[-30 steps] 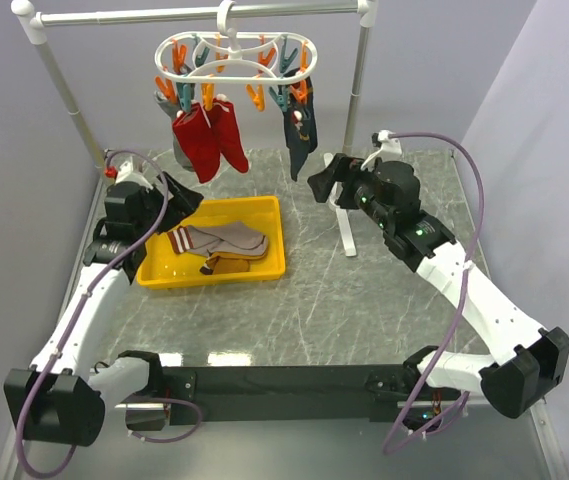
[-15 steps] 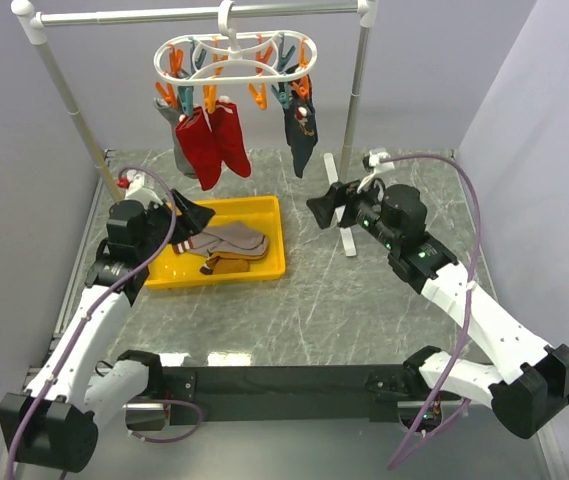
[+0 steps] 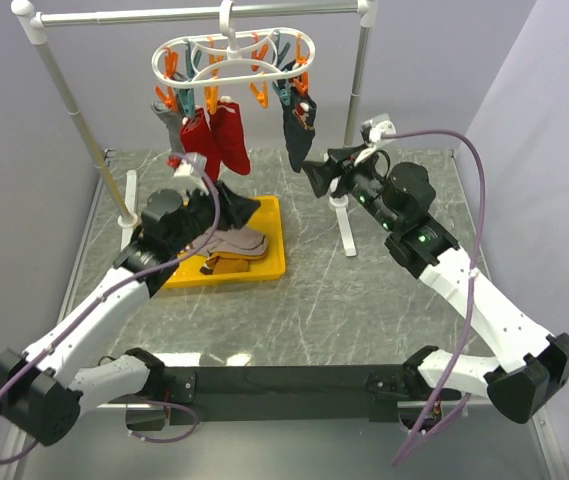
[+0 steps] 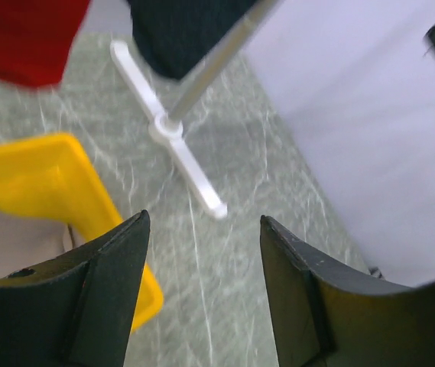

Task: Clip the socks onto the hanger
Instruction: Open the clamp at the hanger.

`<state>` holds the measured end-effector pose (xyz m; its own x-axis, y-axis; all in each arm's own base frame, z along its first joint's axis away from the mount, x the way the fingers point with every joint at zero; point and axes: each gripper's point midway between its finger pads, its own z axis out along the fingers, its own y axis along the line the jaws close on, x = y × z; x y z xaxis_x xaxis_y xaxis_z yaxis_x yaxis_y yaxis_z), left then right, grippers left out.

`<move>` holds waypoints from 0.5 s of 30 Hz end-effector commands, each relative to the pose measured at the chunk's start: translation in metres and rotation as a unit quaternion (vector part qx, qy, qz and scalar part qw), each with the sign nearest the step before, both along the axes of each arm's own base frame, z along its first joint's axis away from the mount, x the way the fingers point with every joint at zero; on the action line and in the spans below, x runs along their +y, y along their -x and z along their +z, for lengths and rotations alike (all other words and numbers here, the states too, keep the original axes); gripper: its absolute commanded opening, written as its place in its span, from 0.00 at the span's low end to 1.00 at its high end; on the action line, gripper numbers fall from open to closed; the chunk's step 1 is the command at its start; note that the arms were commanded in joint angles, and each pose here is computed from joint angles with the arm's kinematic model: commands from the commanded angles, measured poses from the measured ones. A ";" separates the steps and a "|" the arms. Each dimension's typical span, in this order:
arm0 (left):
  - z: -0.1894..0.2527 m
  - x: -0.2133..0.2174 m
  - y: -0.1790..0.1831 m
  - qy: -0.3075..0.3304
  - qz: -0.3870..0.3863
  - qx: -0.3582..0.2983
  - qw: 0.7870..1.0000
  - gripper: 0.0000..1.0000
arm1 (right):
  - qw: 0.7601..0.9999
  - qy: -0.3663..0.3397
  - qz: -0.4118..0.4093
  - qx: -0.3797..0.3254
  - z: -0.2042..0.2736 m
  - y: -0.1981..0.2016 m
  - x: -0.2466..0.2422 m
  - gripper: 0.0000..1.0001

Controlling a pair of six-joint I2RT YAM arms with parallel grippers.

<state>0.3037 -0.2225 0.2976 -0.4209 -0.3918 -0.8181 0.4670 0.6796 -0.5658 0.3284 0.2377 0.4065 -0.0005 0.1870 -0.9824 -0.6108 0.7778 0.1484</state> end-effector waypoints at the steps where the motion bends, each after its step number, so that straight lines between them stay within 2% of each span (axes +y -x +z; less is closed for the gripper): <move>1: 0.079 -0.005 -0.024 0.047 0.026 -0.096 0.994 0.64 | 0.999 -0.030 -0.041 -0.007 0.026 -0.016 -0.005 0.72; 5: 0.102 -0.018 -0.047 0.054 0.039 -0.113 0.991 0.64 | 0.997 -0.049 -0.059 -0.010 0.035 -0.022 -0.008 0.71; 6: 0.119 -0.012 -0.054 0.063 0.067 -0.122 0.988 0.65 | 0.996 -0.060 -0.066 -0.011 0.042 -0.024 -0.011 0.71; 7: 0.113 -0.013 -0.061 0.061 0.075 -0.104 0.990 0.65 | 0.995 -0.067 -0.078 0.001 0.041 -0.028 -0.013 0.71; 9: 0.130 0.003 -0.073 0.069 0.131 -0.107 0.983 0.64 | 0.991 -0.077 -0.110 0.000 0.055 -0.033 -0.024 0.69; 15: 0.160 0.026 -0.081 0.054 0.191 -0.131 0.971 0.64 | 0.991 -0.052 -0.123 -0.002 0.065 -0.039 -0.028 0.69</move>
<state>0.3820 -0.2174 0.4209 -0.1265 -0.5519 -0.8242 0.3726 0.7436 -0.5551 0.3668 0.2217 0.4449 0.0073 0.2660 -0.9639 -0.4409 0.8661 0.2357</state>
